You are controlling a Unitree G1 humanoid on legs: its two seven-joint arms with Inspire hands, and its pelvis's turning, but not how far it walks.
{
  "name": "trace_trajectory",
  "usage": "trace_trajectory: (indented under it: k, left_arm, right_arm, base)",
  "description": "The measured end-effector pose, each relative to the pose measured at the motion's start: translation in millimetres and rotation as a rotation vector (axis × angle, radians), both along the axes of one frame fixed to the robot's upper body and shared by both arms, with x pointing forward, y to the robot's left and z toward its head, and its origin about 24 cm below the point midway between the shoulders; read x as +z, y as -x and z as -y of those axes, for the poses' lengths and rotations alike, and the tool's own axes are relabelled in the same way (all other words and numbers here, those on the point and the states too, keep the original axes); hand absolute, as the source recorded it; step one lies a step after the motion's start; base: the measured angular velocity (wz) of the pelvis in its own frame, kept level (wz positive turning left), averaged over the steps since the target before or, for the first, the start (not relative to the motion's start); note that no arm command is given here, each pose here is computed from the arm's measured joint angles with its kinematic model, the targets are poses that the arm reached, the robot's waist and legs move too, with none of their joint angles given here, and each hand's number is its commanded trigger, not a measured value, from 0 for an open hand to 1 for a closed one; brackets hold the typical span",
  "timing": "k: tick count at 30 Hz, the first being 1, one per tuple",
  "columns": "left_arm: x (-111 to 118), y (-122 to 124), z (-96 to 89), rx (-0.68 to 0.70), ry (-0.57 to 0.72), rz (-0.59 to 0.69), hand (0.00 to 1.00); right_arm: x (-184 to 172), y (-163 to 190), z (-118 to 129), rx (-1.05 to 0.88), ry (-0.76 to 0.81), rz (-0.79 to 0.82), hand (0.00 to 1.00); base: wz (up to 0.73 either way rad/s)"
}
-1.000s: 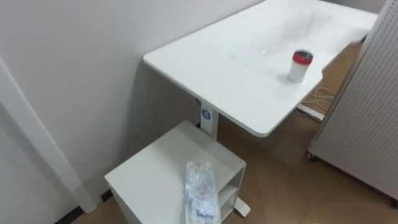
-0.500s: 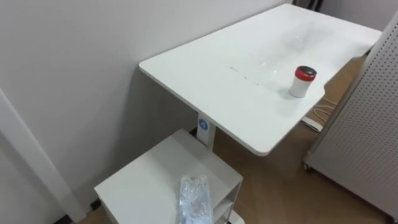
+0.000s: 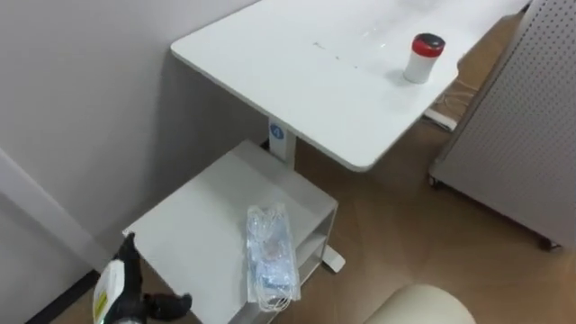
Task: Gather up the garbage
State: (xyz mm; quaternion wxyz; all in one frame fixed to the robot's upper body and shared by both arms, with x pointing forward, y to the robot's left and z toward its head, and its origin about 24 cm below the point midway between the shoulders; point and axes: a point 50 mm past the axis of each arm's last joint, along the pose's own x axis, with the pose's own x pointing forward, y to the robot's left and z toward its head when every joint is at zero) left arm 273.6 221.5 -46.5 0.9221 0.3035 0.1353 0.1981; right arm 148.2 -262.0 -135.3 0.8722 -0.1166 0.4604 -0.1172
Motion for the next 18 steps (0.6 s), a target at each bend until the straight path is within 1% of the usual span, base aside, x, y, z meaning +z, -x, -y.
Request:
trace_trajectory:
  k: [3, 7, 10, 14, 18]
  left_arm:
    - [10, -8, -2.3, 0.026, -0.005, 0.062, 0.00]
    - [15, -12, -3.1, 0.034, -0.011, 0.084, 0.00]
    - [21, -18, -1.4, 0.039, -0.018, 0.112, 0.00]
    - [33, -31, 4.3, 0.033, -0.029, 0.152, 0.00]
    - [44, -42, 4.1, 0.044, -0.031, 0.185, 0.00]
  right_arm:
    - [3, -8, -1, 0.012, 0.013, 0.015, 1.00]
    - [3, -10, -2, -0.001, 0.032, 0.023, 1.00]
    - [5, -13, -2, -0.024, 0.030, 0.042, 1.00]
    - [8, -22, -3, -0.043, 0.028, 0.067, 1.00]
    - [11, -30, -7, -0.056, 0.010, 0.097, 1.00]
  base:
    - [-0.13]
    - [-0.11]
    - [-0.15]
    - [-0.13]
    - [-0.03]
